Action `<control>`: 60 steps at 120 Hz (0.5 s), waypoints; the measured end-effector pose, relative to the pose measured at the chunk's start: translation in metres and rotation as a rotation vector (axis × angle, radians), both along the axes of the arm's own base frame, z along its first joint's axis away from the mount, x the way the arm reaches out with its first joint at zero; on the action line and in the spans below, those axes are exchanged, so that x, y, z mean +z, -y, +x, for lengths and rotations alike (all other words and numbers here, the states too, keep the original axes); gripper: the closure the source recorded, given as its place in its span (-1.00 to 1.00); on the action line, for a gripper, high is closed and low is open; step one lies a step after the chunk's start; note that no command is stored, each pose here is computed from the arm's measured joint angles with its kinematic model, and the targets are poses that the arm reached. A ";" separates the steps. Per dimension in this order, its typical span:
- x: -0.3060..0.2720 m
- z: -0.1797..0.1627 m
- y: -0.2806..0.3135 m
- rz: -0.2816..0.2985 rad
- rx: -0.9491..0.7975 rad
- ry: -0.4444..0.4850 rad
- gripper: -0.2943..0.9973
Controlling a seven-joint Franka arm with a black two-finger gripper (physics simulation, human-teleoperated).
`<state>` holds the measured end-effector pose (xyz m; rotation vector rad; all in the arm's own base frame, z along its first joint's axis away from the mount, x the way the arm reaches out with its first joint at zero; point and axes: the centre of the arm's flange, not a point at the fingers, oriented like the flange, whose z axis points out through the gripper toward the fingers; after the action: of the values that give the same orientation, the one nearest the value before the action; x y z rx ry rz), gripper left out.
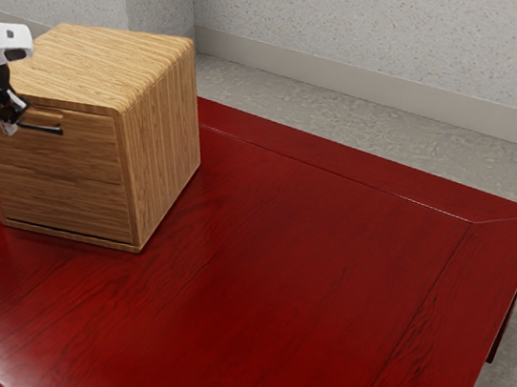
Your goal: Push the drawer handle with one arm to close the drawer
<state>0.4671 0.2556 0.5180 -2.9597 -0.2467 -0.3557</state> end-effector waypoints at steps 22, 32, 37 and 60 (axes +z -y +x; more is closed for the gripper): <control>-0.002 0.000 -0.011 0.002 -0.004 0.003 0.62; 0.003 -0.003 -0.006 0.006 -0.021 0.004 0.59; 0.013 -0.006 0.008 0.015 -0.045 -0.003 0.63; 0.040 -0.071 0.061 -0.001 -0.049 -0.103 0.24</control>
<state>0.3960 0.1947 0.5582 -2.9782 -0.1622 -0.2075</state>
